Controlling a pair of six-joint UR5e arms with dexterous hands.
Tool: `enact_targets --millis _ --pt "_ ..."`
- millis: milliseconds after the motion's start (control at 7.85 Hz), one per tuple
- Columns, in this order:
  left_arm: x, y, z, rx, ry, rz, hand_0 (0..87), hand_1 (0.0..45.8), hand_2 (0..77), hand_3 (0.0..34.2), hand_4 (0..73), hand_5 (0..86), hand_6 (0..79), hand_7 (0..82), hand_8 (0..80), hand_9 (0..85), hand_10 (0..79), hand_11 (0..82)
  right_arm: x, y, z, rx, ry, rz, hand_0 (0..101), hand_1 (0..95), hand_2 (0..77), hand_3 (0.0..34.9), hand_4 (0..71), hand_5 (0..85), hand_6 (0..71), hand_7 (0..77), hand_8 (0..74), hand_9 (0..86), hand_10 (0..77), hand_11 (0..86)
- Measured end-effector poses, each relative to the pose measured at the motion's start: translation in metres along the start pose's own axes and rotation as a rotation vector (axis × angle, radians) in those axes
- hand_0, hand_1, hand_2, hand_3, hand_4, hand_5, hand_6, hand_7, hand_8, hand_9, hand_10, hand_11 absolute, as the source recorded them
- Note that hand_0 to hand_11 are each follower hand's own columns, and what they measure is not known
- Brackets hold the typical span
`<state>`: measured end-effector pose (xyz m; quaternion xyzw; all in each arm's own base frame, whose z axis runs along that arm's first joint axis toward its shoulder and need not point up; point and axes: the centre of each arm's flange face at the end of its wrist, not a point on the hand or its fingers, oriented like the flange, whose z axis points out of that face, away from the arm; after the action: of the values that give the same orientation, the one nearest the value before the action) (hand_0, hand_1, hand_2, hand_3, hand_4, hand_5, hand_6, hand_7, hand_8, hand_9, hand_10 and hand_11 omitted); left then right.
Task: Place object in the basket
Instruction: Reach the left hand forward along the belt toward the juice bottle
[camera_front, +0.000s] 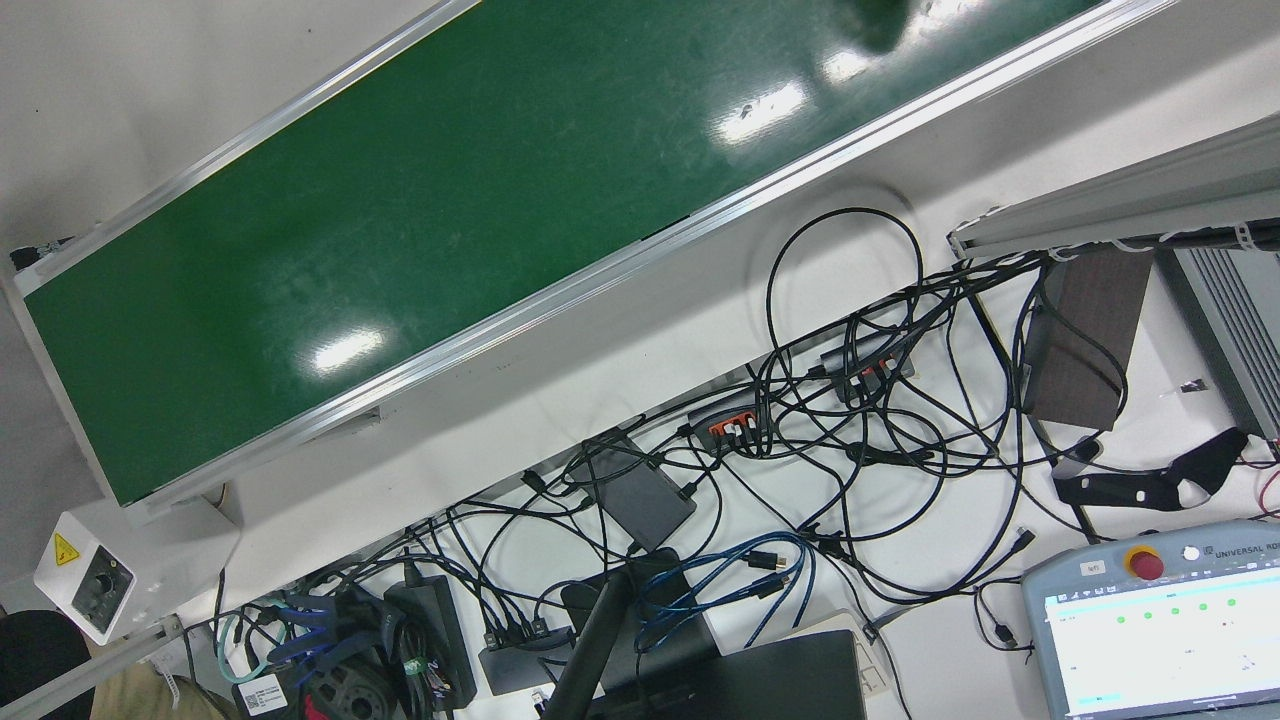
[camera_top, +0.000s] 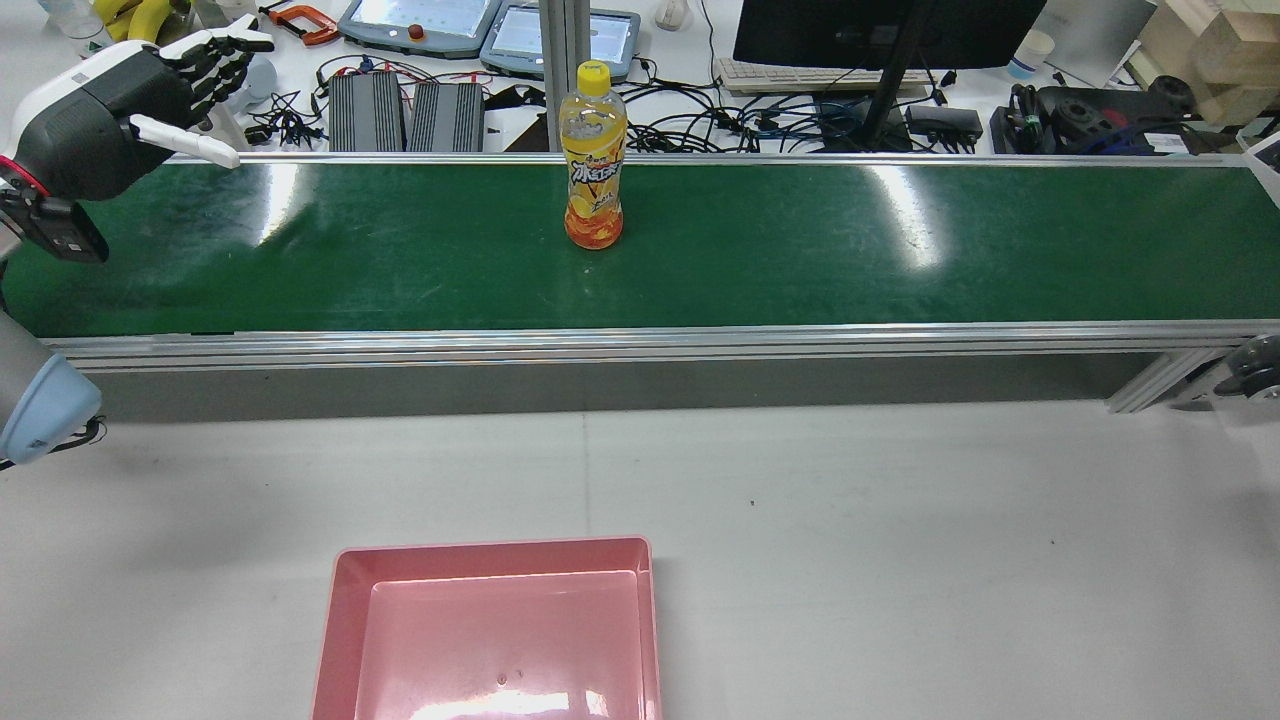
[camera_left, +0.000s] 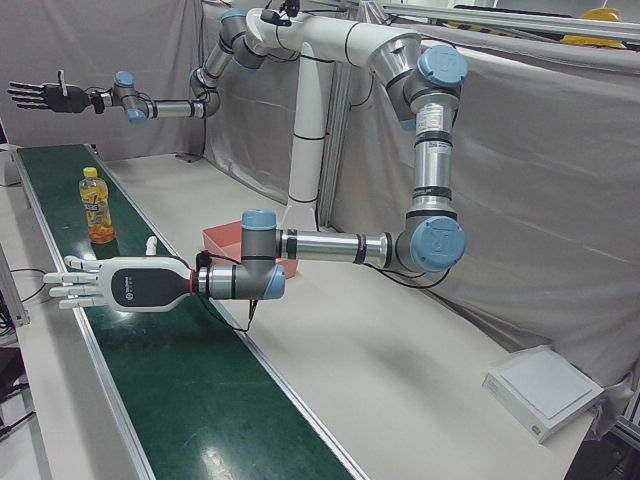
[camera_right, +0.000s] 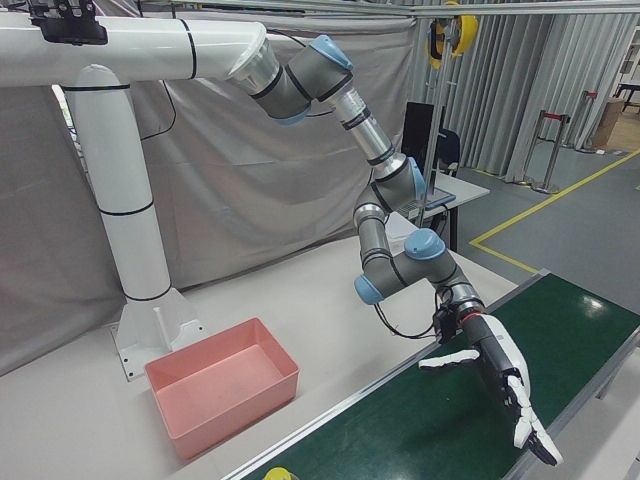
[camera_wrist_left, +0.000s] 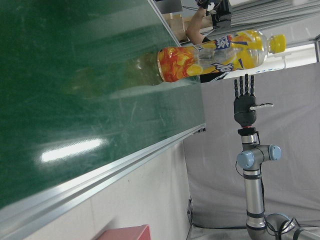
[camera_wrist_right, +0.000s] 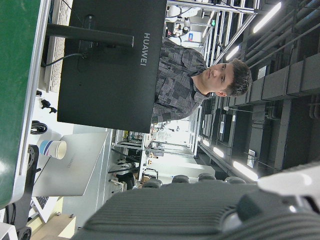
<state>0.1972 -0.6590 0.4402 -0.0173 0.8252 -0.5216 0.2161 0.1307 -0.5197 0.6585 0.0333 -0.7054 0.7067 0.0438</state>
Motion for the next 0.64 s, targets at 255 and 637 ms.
enact_targets --millis 255,637 --pt "-0.0017 -0.0011 0.0016 -0.003 0.0 -0.002 54.5 15.3 0.5 0.1 8.2 22.9 0.0 3.3 2.2 1.1 0.0 1.6 0.0 0.0 0.0 0.0 0.0 0.0 0 0.0 0.5 0.2 0.0 0.0 0.0 0.5 0.0 0.0 0.0 0.0" --pt "-0.0004 0.0033 0.0086 -0.063 0.025 -0.021 54.4 16.4 0.5 0.1 8.2 22.9 0.0 3.3 2.2 1.1 0.0 1.6 0.0 0.0 0.0 0.0 0.0 0.0 0 0.0 0.5 0.2 0.0 0.0 0.0 0.5 0.0 0.0 0.0 0.0"
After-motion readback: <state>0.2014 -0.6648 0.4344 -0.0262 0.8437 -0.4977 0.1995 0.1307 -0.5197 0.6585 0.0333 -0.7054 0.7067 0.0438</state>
